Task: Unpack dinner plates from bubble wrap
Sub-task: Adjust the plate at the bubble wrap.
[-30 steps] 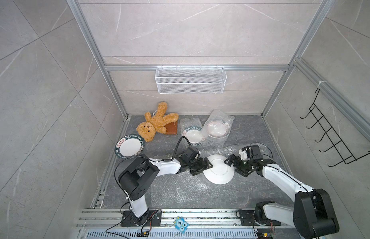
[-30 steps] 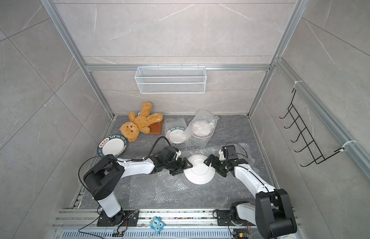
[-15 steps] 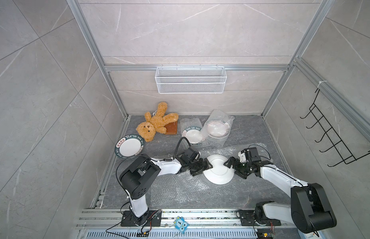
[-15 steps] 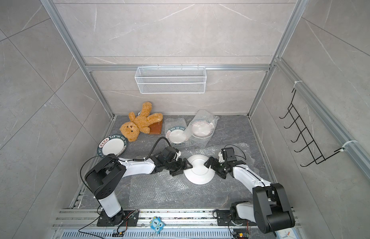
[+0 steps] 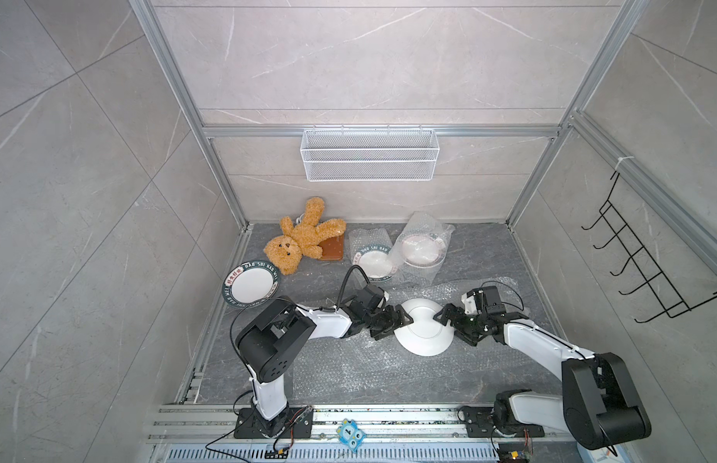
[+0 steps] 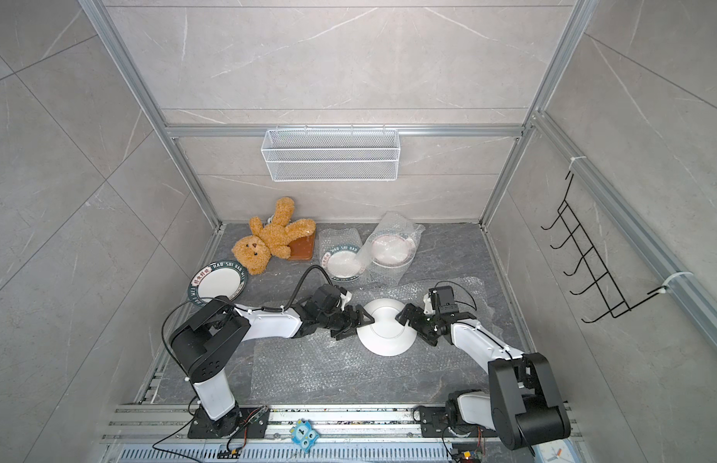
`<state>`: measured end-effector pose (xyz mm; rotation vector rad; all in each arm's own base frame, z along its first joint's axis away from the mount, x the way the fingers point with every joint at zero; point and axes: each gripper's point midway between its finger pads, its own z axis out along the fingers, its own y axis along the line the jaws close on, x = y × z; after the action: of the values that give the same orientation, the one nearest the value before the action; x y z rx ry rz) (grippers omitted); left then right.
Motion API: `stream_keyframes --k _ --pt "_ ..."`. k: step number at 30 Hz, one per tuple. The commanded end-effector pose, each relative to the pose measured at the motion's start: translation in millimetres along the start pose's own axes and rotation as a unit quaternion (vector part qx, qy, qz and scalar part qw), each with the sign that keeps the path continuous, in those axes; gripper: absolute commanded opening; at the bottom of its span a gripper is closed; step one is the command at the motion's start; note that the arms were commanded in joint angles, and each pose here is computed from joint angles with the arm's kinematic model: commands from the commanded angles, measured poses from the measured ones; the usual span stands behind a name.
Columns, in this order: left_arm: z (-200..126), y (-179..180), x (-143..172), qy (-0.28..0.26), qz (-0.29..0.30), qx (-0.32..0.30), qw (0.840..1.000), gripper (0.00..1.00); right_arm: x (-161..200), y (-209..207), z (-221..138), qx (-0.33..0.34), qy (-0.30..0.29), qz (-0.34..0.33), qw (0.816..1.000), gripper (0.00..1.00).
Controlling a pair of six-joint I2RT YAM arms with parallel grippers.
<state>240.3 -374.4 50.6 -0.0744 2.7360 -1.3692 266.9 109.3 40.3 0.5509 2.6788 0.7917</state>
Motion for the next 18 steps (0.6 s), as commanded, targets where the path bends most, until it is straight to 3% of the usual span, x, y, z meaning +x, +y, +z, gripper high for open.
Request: stream_keyframes --k 1,5,10,13,18 --pt "-3.1 -27.6 0.5 -0.001 0.014 0.062 0.998 0.87 8.4 -5.1 -0.3 0.009 0.010 0.005 1.000 0.96" --pt "-9.2 -54.7 -2.5 -0.006 0.035 0.119 0.992 0.87 6.5 2.3 -2.9 -0.002 0.013 0.002 1.000 0.96" --pt "-12.7 -66.2 -4.7 -0.010 0.035 0.143 0.989 0.85 4.0 3.7 -6.9 0.002 0.008 0.003 1.000 0.96" --pt "-16.0 -70.8 -5.9 -0.017 0.029 0.157 0.987 0.81 2.2 3.9 -10.8 0.008 0.004 0.000 1.000 0.96" --pt "-17.5 -75.8 -9.7 -0.026 0.021 0.164 0.986 0.65 -3.2 6.2 -17.3 0.016 -0.005 -0.006 1.000 0.96"
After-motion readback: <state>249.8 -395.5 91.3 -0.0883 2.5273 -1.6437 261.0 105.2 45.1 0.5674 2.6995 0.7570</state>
